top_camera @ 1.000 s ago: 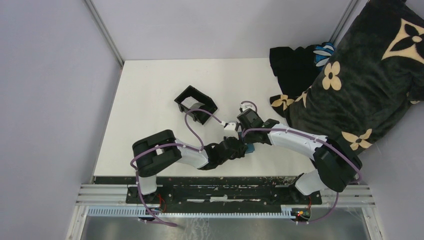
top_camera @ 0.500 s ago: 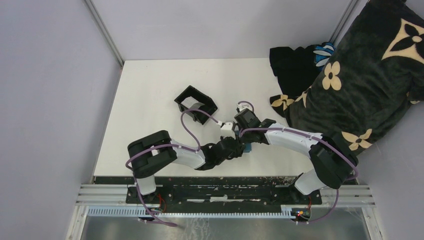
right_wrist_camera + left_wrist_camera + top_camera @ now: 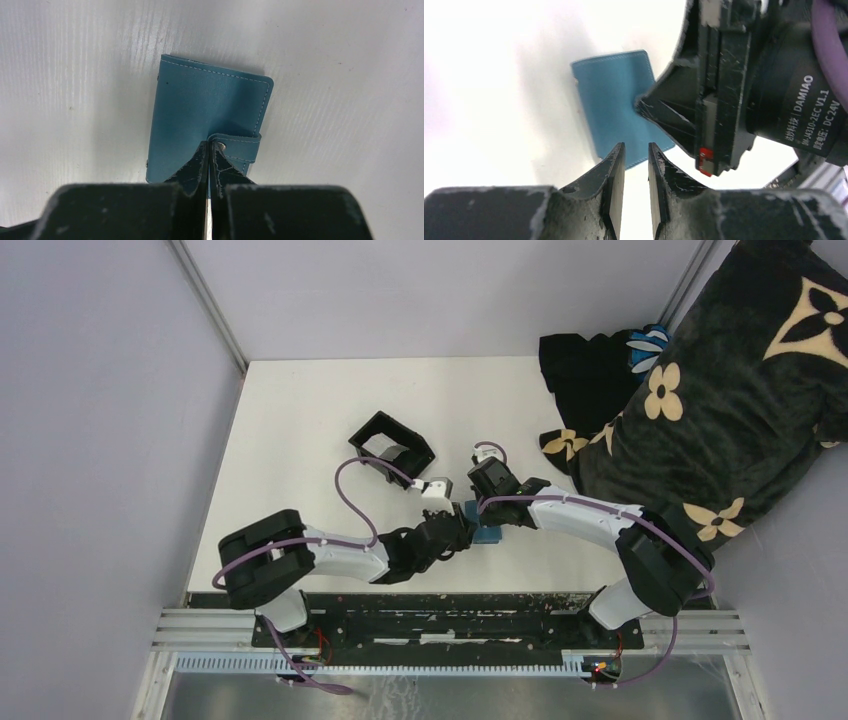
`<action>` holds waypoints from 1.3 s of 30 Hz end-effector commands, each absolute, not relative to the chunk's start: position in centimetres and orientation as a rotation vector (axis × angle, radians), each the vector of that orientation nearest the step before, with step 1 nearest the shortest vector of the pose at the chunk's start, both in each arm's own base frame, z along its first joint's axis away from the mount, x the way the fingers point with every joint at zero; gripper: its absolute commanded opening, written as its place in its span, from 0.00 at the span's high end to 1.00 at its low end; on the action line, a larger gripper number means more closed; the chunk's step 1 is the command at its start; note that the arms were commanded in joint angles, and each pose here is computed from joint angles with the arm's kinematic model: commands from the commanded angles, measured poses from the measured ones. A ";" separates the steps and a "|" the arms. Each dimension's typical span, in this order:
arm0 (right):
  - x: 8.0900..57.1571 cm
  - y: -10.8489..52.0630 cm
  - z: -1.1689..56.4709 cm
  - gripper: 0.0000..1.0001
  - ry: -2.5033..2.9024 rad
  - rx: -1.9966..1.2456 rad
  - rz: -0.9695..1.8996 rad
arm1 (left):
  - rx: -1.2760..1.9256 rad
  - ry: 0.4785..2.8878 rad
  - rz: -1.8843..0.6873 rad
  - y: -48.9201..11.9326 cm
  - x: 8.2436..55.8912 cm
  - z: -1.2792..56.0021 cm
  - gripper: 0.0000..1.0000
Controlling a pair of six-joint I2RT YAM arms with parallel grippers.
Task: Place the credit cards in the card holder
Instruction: Close the card holder at the center of the board.
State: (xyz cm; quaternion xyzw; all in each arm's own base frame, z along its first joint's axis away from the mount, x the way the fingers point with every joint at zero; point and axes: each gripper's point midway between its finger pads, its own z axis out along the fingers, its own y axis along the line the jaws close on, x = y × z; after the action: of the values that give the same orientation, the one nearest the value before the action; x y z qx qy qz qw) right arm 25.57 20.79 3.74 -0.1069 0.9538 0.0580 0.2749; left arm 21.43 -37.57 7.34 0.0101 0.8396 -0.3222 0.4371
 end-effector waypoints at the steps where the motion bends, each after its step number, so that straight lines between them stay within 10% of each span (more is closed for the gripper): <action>1: 25.8 21.4 3.6 0.99 2.561 -0.286 0.165 | -0.056 1.998 -0.652 -34.3 23.3 8.2 0.69; 39: 27.2 20.6 2.9 0.99 2.604 -0.167 0.292 | 0.061 1.996 -0.482 -37.1 26.6 5.4 0.67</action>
State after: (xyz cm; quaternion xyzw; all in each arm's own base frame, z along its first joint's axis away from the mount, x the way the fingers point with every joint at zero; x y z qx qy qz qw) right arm 26.93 20.79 3.80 -0.0768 0.9560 0.0928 0.2674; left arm 25.23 -37.21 4.85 0.0179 0.8377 -0.2342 0.4930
